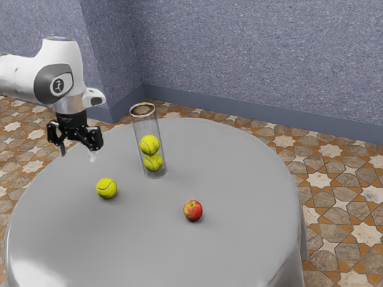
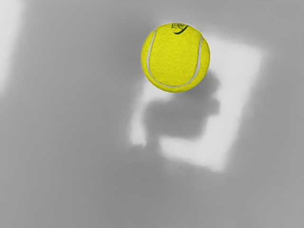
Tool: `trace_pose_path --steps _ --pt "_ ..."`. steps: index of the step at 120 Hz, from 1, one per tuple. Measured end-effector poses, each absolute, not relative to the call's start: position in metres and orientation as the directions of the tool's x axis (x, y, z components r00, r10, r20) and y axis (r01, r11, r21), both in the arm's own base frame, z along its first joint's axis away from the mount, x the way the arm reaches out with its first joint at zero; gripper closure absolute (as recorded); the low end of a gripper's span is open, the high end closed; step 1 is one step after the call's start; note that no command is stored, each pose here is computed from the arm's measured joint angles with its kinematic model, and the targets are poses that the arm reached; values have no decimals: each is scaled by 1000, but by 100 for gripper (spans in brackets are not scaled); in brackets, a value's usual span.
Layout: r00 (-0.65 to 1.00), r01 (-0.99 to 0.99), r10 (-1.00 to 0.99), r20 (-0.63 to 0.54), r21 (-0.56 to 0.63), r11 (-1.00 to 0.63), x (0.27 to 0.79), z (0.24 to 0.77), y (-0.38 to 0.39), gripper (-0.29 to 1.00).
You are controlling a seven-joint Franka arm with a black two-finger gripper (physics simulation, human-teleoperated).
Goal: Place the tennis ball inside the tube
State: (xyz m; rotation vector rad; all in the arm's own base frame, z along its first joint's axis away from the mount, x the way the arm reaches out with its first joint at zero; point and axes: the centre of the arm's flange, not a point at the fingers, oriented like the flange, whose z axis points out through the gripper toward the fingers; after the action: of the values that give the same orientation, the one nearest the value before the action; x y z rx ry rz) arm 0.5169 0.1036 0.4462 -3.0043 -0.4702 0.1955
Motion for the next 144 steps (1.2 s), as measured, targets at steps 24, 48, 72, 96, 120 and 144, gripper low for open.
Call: trace_pose_path --steps 24,48,72,96,120,144 --pt "917 361 367 -158 -67 -930 533 358 108 0" --pt "893 428 427 -142 -28 -904 539 315 149 0" --pt "921 376 376 -102 -19 -926 557 299 153 0" --pt "952 293 293 -84 -12 -956 575 287 141 0" --pt "968 242 242 -72 -6 -970 581 273 138 0" --pt "973 223 222 -67 9 -975 582 261 138 0"
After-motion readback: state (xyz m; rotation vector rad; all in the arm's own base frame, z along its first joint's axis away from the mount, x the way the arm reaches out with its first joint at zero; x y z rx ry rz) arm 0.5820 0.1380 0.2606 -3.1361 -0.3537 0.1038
